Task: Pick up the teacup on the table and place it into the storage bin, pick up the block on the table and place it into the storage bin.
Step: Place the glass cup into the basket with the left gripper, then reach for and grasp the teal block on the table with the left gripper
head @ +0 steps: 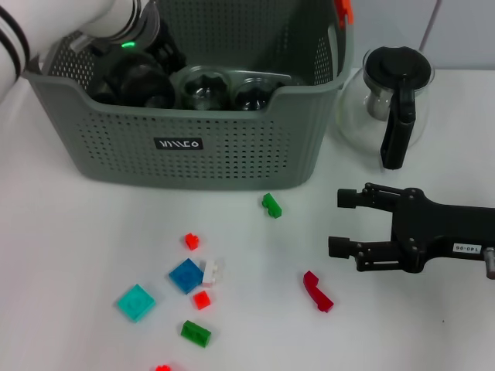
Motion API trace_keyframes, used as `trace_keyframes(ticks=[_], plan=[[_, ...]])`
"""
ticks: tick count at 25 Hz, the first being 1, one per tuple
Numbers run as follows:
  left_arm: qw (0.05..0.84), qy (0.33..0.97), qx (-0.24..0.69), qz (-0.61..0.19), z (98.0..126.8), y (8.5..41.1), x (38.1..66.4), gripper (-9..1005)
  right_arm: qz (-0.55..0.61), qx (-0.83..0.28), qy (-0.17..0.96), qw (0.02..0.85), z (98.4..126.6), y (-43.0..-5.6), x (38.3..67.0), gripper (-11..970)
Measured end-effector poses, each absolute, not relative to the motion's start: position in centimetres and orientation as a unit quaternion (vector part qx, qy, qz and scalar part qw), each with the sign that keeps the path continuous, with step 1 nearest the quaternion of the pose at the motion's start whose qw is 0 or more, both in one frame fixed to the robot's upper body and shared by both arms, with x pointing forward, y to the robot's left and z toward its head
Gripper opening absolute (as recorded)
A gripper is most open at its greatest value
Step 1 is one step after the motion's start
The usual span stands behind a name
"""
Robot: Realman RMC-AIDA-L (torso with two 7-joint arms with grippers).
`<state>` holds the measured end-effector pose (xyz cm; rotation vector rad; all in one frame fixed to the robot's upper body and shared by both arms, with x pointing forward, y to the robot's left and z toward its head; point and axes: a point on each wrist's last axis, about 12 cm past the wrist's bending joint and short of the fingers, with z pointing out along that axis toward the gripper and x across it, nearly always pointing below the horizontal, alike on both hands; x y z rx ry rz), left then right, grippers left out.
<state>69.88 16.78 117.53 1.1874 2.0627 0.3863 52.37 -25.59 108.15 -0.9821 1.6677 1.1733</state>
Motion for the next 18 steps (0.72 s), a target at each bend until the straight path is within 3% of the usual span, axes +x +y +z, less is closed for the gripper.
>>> trace_keyframes(ticks=[6,13,18], plan=[[0.408,0.816,0.406,0.058,121.1,18.0,68.7,499,0.470,-0.394,0.665,0.425,108.2,-25.6,52.3,940],[0.490,0.798,0.285,-0.205,126.7,23.7,65.6,496,0.473,-0.395,0.664,0.424,108.2,-25.6,52.2,940],[0.496,0.753,0.242,-0.360,126.8,28.5,61.3,494,0.479,-0.394,0.662,0.421,108.3,-25.6,52.1,941]])
